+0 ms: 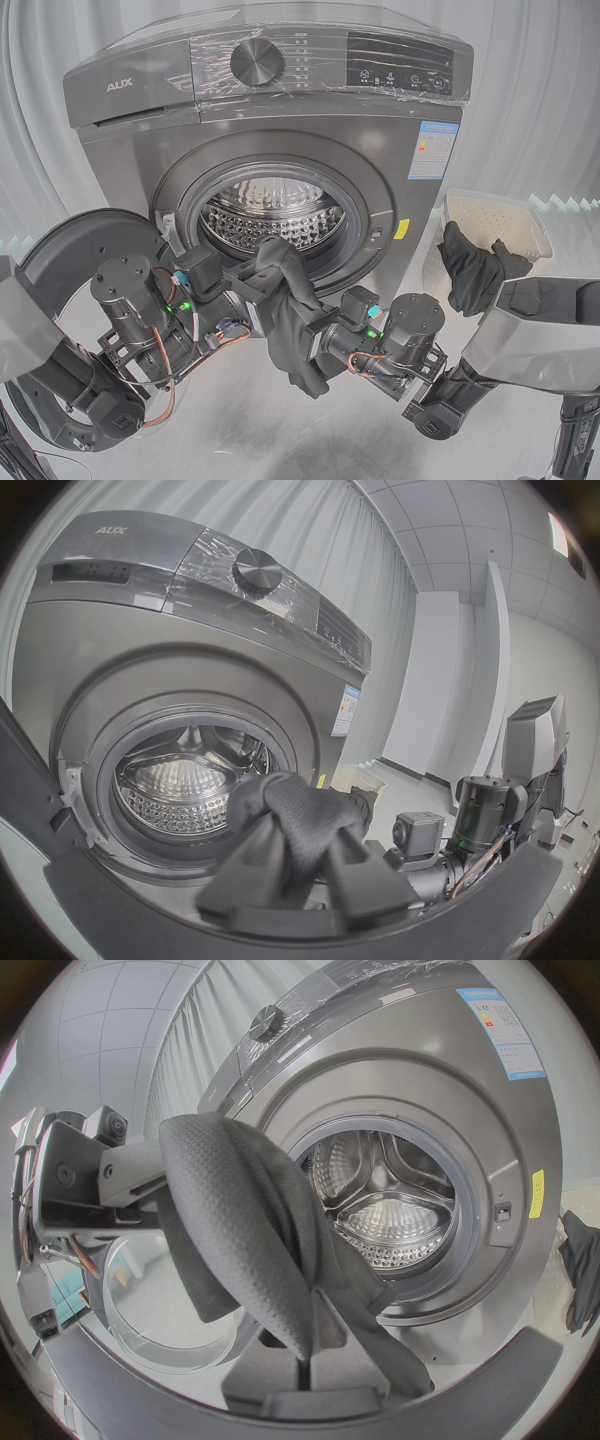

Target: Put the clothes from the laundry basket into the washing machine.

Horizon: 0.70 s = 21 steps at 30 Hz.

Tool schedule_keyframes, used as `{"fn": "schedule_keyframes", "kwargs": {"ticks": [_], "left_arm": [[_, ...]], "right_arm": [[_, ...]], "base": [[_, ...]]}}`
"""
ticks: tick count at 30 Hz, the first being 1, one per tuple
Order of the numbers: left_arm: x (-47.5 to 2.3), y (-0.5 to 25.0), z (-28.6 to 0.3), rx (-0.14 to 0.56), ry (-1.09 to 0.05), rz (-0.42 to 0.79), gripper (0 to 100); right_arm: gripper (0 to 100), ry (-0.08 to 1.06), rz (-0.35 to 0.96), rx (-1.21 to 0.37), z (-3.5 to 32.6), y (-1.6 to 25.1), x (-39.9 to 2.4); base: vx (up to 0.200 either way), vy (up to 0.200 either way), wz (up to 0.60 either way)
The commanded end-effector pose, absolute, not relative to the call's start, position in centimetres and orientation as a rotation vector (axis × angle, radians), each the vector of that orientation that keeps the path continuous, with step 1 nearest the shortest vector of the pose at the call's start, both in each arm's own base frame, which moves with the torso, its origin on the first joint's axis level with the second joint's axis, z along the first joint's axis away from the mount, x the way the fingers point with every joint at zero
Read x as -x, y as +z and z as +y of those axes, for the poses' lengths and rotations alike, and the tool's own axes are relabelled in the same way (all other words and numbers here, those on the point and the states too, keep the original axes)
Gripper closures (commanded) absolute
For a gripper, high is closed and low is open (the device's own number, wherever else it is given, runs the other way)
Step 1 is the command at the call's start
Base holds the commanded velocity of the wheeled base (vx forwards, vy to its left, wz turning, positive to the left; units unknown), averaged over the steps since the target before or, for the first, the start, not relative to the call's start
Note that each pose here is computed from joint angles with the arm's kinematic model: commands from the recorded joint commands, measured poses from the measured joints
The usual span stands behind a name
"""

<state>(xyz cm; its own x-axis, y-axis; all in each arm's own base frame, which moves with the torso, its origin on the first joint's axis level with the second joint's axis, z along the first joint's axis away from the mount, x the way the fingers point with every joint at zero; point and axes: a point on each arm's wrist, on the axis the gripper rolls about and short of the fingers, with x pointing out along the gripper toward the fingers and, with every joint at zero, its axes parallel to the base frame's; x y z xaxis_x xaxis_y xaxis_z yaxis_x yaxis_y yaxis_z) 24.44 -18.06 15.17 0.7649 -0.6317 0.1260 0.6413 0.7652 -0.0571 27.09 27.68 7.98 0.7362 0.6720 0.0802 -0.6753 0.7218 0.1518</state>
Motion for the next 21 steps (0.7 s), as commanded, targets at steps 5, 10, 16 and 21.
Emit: {"fn": "schedule_keyframes", "kwargs": {"ticks": [5,10,16,21], "left_arm": [[-25.3,13.5,-17.7,0.091,-0.653,-0.047,0],[-26.0,12.7,-17.1,0.086,-0.623,-0.026,0],[-26.2,11.6,-16.4,0.078,-0.600,-0.002,0],[-26.5,10.5,-16.1,0.071,-0.589,0.018,0]], "right_arm": [[100,0.759,-0.033,-0.197,26.8,9.6,-25.5],[100,0.741,-0.054,-0.216,25.6,11.0,-25.0],[100,0.704,-0.101,-0.248,24.4,12.7,-25.4],[100,0.711,-0.132,-0.262,24.2,14.1,-24.9]], "base": [[0.000,0.000,0.00],[0.000,0.000,0.00],[0.000,0.000,0.00],[0.000,0.000,0.00]]}}
